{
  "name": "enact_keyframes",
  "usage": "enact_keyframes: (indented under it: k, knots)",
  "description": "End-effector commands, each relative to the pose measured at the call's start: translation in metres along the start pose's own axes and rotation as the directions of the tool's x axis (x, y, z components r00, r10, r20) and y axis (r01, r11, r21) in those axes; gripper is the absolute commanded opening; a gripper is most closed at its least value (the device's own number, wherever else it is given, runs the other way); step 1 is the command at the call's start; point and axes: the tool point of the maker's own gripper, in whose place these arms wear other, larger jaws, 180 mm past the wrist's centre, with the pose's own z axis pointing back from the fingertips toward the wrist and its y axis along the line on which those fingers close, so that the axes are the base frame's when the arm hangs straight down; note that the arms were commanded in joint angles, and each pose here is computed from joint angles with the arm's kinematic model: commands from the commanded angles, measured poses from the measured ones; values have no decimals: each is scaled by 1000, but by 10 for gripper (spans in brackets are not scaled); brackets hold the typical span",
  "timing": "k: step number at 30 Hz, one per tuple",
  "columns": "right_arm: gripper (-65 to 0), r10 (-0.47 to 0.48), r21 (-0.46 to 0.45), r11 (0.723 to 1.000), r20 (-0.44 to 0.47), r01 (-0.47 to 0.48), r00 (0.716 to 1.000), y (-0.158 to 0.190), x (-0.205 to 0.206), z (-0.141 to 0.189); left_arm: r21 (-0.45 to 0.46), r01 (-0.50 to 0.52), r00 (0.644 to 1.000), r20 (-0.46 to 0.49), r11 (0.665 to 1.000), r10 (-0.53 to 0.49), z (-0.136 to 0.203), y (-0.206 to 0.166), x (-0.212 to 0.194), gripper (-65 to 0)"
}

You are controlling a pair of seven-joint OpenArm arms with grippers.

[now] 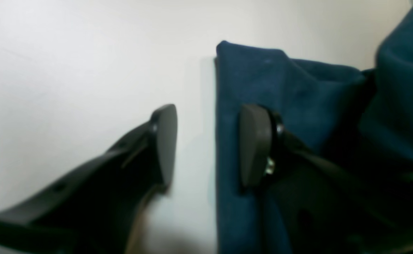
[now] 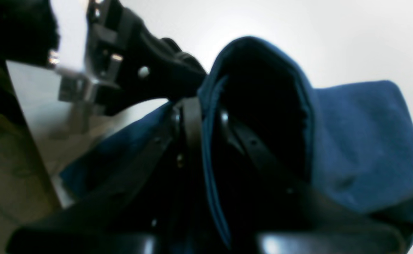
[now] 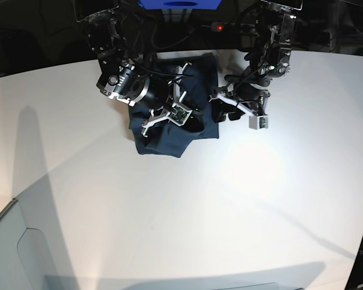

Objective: Fold the T-shirt properly
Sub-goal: 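Release the folded end with the right gripper and lift away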

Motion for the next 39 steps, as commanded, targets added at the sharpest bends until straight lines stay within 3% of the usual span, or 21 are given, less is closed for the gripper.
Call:
enact_keyframes:
  k: [1,4,11,13,19,26,34,36,39]
  knots:
    - [-644,14,3,1000,56,-14,998,-3,15,3,17,-2,999,-34,1000,3,2,4,-7,-368]
    - [-574,28,9,1000,40,-29,999,-2,10,5,16,-4,999,-33,1000,4,3,5,-7,-368]
    - [-200,30,17,999,34,-30,999,3,5,11,32,-1,1000,11,1000,1,19,10,6,-367]
    - [-154,36,13,999,48,-37,998,6,9,16,46,-6,1000,27,999,5,24,15,11,-367]
    - [-154,115,-82,991,114,-106,987,-7,41,48,108,-17,995,102,994,6,52,38,31,-366]
    - [-154,85,-189,980,80,-69,993,-33,28,72,186,-32,985,172,982,0,79,64,51,-366]
    - [-160,14,-169,986,15,-11,1000,-38,-6,62,210,-40,981,192,977,-1,85,73,57,-366]
    - [-199,14,-166,986,14,-11,1000,-40,-6,59,210,-40,981,192,977,-1,85,73,57,-366]
    - [-314,0,-160,987,5,0,1000,-39,-12,57,209,-44,981,193,977,3,84,72,56,-366]
